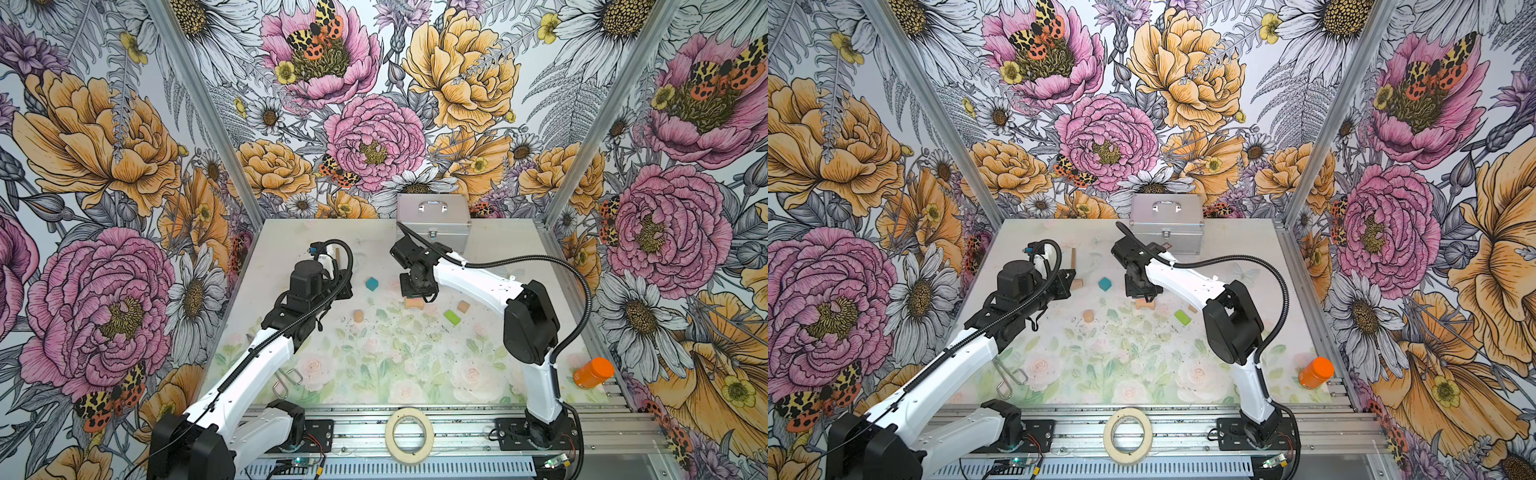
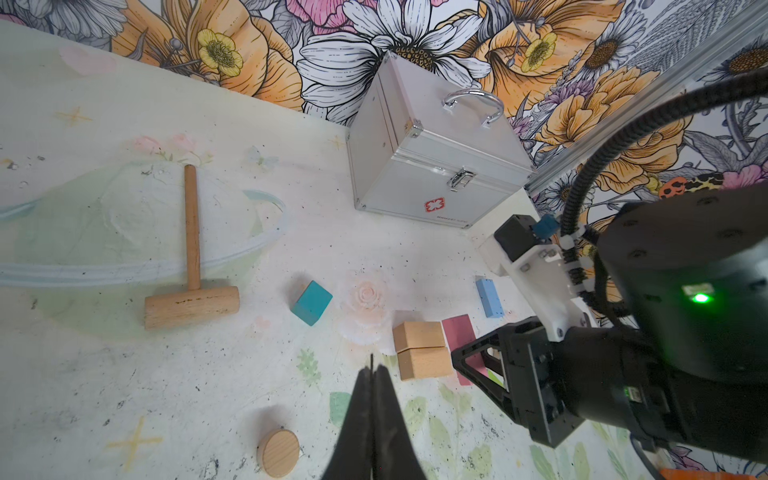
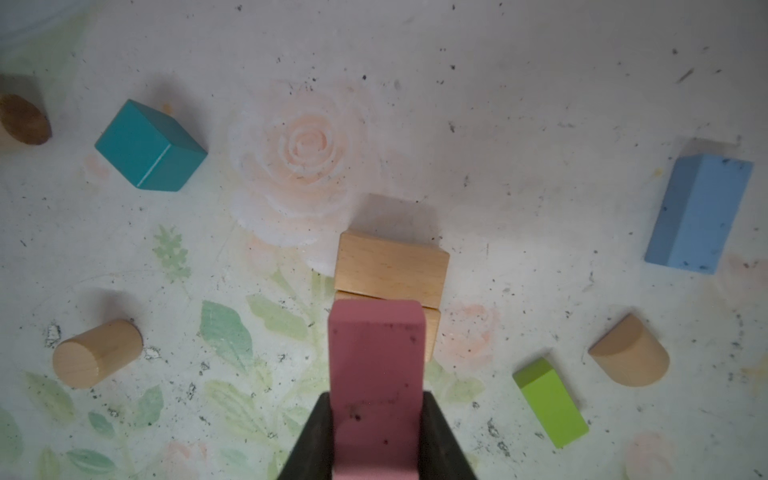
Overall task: Build the wood block tower
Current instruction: 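Carry the pink block with the right gripper over the wooden stack, then lower the pink block against the side of the wooden stack with the right gripper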
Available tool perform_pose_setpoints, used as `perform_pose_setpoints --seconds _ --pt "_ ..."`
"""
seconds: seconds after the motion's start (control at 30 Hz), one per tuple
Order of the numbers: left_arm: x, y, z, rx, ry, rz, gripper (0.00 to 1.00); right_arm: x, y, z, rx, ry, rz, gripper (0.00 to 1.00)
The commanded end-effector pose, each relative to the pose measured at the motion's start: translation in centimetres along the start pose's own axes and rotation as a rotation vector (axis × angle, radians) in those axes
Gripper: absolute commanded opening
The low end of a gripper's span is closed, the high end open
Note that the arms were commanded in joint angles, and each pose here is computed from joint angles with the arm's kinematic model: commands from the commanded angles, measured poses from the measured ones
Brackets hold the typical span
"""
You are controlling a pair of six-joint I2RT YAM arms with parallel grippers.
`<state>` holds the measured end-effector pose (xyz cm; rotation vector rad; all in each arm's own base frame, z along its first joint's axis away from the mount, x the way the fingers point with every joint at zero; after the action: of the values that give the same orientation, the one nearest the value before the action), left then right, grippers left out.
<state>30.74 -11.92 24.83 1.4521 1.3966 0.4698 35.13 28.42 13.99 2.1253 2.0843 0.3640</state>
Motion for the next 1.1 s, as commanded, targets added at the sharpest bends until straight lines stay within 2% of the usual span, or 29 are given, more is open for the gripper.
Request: perform_pose_setpoints --seconds 0.0,1.07 --pt "0.1 0.1 -0.5 -0.014 -0.014 0.000 0.04 0.7 -0.1 0.9 0.019 -0.006 0.031 0.00" --pt "0.5 -0.3 -0.2 -0.003 -0.004 -0.005 0.04 1.2 0.2 3.4 0.043 -0.032 0.088 0.00"
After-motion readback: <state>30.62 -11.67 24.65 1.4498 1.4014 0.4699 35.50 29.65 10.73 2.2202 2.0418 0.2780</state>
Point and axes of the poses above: each gripper's point midway between its finger pads, its own z axis out along the fingers, its own x axis along the line the jaws close on, y = z × x, the point moved 4 cm from there along -z, back along the fingers, and after that the axes turned 7 degrees about z, right-handed, at the moved point
